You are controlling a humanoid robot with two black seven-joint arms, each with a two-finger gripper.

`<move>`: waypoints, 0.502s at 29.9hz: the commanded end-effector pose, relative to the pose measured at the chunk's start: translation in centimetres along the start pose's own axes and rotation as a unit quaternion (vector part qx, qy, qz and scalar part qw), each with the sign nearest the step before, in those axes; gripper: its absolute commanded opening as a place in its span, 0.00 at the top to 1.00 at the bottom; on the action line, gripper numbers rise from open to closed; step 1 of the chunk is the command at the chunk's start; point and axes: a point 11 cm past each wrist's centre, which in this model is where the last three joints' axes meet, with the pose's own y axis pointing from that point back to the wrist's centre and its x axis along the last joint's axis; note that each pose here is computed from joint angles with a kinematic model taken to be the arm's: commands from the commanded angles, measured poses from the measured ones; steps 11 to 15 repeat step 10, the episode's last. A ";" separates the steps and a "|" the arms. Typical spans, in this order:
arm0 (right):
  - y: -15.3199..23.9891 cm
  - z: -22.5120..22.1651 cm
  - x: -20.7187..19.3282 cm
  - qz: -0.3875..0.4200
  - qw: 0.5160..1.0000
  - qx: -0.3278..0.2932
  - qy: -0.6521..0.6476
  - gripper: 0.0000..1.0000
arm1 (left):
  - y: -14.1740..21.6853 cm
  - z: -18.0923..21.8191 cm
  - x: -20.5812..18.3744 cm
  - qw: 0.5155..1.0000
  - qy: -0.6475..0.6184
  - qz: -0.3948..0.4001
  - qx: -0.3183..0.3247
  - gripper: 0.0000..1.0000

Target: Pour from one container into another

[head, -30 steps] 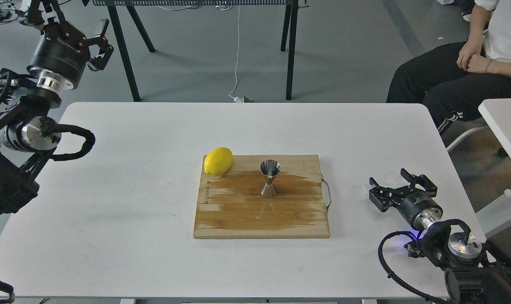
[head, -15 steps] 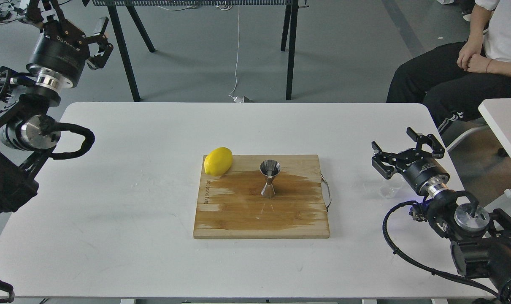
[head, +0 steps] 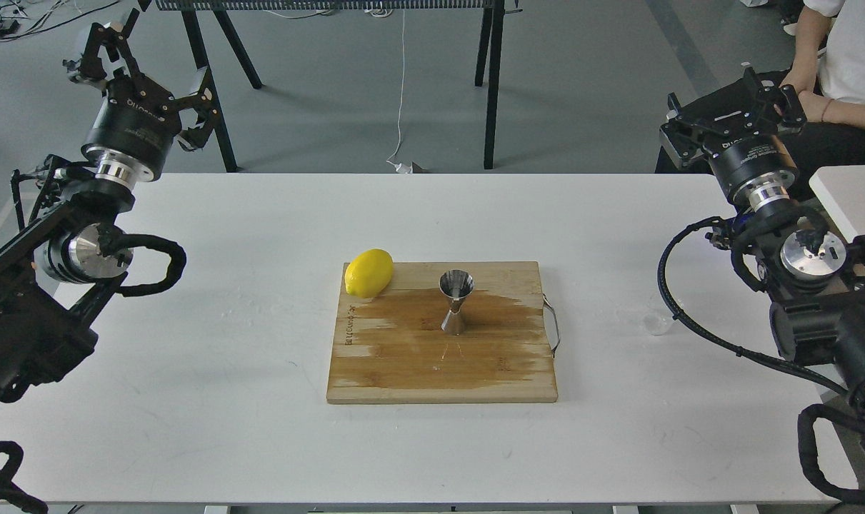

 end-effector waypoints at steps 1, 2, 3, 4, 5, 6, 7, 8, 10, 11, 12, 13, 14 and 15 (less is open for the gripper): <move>-0.4 0.1 -0.5 -0.005 1.000 -0.003 0.004 0.00 | 0.1 -0.7 0.0 1.000 0.005 0.003 0.008 0.00; -0.7 0.1 -1.0 -0.010 1.000 -0.003 0.004 0.00 | 0.1 -0.8 0.0 1.000 0.006 0.003 0.009 0.00; -1.0 -0.1 -1.5 -0.015 1.000 -0.001 0.005 0.00 | 0.1 -0.9 -0.2 1.000 0.008 0.002 0.009 0.00; -1.2 -0.1 -1.8 -0.018 1.000 -0.001 0.005 0.00 | 0.1 -1.0 -0.1 1.000 0.008 0.003 0.009 0.00; -1.3 -0.2 -1.9 -0.020 1.000 -0.001 0.005 0.00 | 0.1 -1.0 -0.2 1.000 0.009 0.003 0.009 0.00; -1.4 -0.2 -2.0 -0.021 1.000 0.000 0.006 0.00 | 0.1 -1.3 -0.4 1.000 0.012 0.002 0.011 0.00; -1.4 -0.2 -2.0 -0.022 1.000 0.000 0.006 0.00 | 0.1 -1.6 -0.5 1.000 0.016 0.002 0.012 0.00; -1.4 -0.2 -2.0 -0.022 1.000 0.000 0.006 0.00 | 0.1 -1.8 -0.7 1.000 0.019 0.001 0.012 0.00; -1.4 -0.2 -2.0 -0.021 1.000 -0.001 0.007 0.00 | 0.1 -2.0 -0.8 1.000 0.021 0.001 0.013 0.00; -1.4 -0.2 -2.0 -0.021 1.000 -0.001 0.007 0.00 | 0.1 -2.0 -0.8 1.000 0.021 0.001 0.013 0.00; -1.4 -0.2 -2.0 -0.021 1.000 -0.001 0.007 0.00 | 0.1 -2.0 -0.8 1.000 0.021 0.001 0.013 0.00; -1.4 -0.2 -2.0 -0.021 1.000 -0.001 0.007 0.00 | 0.1 -2.0 -0.8 1.000 0.021 0.001 0.013 0.00; -1.4 -0.2 -2.0 -0.021 1.000 -0.001 0.007 0.00 | 0.1 -2.0 -0.8 1.000 0.021 0.001 0.013 0.00; -1.4 -0.2 -2.0 -0.021 1.000 -0.001 0.007 0.00 | 0.1 -2.0 -0.8 1.000 0.021 0.001 0.013 0.00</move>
